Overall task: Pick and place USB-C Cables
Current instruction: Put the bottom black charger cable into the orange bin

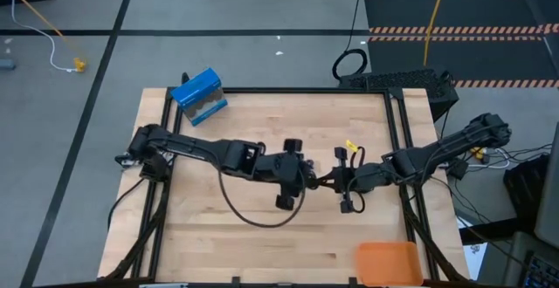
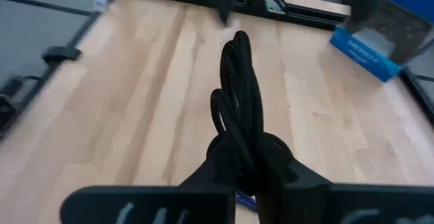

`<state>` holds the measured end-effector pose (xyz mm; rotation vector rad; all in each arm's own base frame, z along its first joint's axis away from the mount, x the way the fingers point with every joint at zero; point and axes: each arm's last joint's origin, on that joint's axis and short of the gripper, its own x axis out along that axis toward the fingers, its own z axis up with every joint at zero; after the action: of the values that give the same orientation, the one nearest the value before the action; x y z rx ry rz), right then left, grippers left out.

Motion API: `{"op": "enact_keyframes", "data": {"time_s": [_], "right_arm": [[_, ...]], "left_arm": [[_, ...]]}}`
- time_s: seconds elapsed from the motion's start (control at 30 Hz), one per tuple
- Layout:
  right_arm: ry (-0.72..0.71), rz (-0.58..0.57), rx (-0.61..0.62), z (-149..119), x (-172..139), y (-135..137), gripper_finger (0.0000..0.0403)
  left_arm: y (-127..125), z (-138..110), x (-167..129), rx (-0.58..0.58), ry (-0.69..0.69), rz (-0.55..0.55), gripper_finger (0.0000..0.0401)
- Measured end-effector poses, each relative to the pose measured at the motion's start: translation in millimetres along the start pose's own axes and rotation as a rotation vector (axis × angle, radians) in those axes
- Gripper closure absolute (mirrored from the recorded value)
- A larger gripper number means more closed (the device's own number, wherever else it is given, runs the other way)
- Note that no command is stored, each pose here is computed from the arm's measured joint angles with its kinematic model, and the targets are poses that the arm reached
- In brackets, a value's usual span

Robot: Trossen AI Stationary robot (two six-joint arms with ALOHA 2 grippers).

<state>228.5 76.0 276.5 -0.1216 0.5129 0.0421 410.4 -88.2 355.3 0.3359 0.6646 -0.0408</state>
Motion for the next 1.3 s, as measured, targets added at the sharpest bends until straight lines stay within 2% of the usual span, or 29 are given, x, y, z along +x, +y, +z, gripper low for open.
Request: {"op": "enact_keyframes", "data": {"time_s": [0.13, 0.33, 0.7, 1.0, 1.3], "right_arm": [[0.017, 0.041, 0.038, 1.5, -5.0, -2.4, 0.0392], [0.236, 0.074, 0.141, 20.8, -26.9, -7.1, 0.0393], [0.698, 0.092, 0.371, 57.7, -70.0, -8.1, 0.0393], [0.995, 0.175, 0.565, 64.5, -73.8, 14.1, 0.0394], [1.084, 0.138, 0.642, 60.2, -80.6, 40.0, 0.0394]], "left_arm": [[-0.8, -7.6, -7.3, -0.061, 0.078, 0.010, 0.0176], [-2.7, -17.7, -9.7, -0.096, 0.185, 0.045, 0.0176], [-0.9, -24.3, -10.8, -0.119, 0.251, 0.083, 0.0176], [1.3, -27.8, -11.0, -0.160, 0.280, 0.132, 0.0176], [-7.4, -44.1, 0.8, -0.230, 0.335, 0.145, 0.0176]]}}
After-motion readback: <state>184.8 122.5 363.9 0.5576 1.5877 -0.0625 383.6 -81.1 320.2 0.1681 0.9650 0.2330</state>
